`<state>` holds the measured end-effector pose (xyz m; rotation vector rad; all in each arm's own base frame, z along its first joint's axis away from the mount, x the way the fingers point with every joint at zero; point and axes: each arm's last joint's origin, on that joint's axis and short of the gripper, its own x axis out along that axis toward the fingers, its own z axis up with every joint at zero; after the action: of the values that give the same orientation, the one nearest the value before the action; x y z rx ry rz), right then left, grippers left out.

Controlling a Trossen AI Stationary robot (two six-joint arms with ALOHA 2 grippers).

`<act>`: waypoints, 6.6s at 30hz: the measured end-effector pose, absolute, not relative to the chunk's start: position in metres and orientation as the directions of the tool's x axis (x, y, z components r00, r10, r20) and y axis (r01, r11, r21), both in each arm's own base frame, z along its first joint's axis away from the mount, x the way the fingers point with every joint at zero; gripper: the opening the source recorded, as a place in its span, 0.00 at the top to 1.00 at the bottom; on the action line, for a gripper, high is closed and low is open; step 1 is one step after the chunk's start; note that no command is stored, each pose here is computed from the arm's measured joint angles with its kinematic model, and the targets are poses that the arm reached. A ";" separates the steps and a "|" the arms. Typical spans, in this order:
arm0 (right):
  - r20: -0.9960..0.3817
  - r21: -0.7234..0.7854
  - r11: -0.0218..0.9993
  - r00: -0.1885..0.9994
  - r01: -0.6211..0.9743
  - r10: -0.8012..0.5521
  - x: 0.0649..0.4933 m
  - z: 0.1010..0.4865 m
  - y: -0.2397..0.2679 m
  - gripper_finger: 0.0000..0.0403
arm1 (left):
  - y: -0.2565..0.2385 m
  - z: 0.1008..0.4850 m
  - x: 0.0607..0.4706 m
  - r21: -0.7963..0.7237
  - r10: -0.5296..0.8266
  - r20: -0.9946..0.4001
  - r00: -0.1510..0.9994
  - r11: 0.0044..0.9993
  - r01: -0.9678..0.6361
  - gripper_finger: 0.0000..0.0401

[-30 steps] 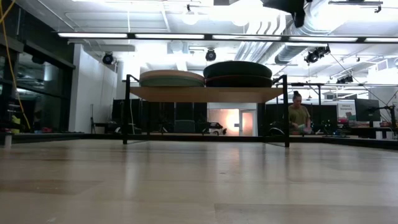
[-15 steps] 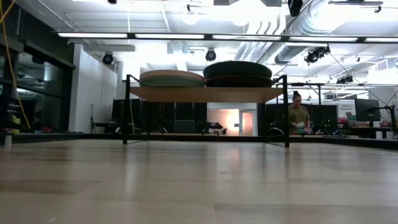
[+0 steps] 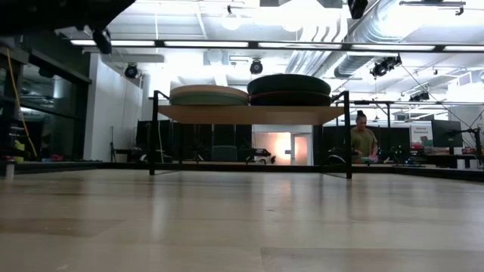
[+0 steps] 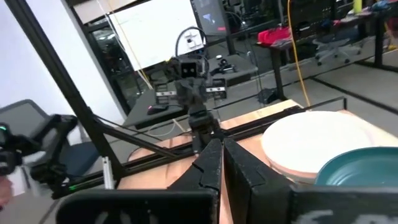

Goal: Place and stack plates onto a shelf
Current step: Return to Home Position

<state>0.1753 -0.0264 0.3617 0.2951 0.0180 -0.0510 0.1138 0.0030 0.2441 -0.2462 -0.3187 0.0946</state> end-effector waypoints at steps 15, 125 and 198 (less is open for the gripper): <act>-0.026 0.361 0.931 0.999 0.048 -0.041 0.171 0.363 -0.025 1.00 | 0.002 0.198 0.100 -0.336 0.101 0.304 0.947 0.942 0.007 1.00; 0.021 0.268 0.945 0.982 -0.187 0.189 0.096 0.168 0.018 1.00 | 0.002 0.181 0.096 -0.368 0.106 0.149 0.983 0.929 -0.044 1.00; 0.021 0.267 0.945 0.982 -0.188 0.189 0.096 0.168 0.018 1.00 | 0.003 0.177 0.097 -0.365 0.108 0.102 0.989 0.929 -0.064 1.00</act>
<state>0.0958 0.0184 0.1678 0.2714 0.0047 0.1919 0.0969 0.0027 0.1766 -0.3697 -0.1213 0.0884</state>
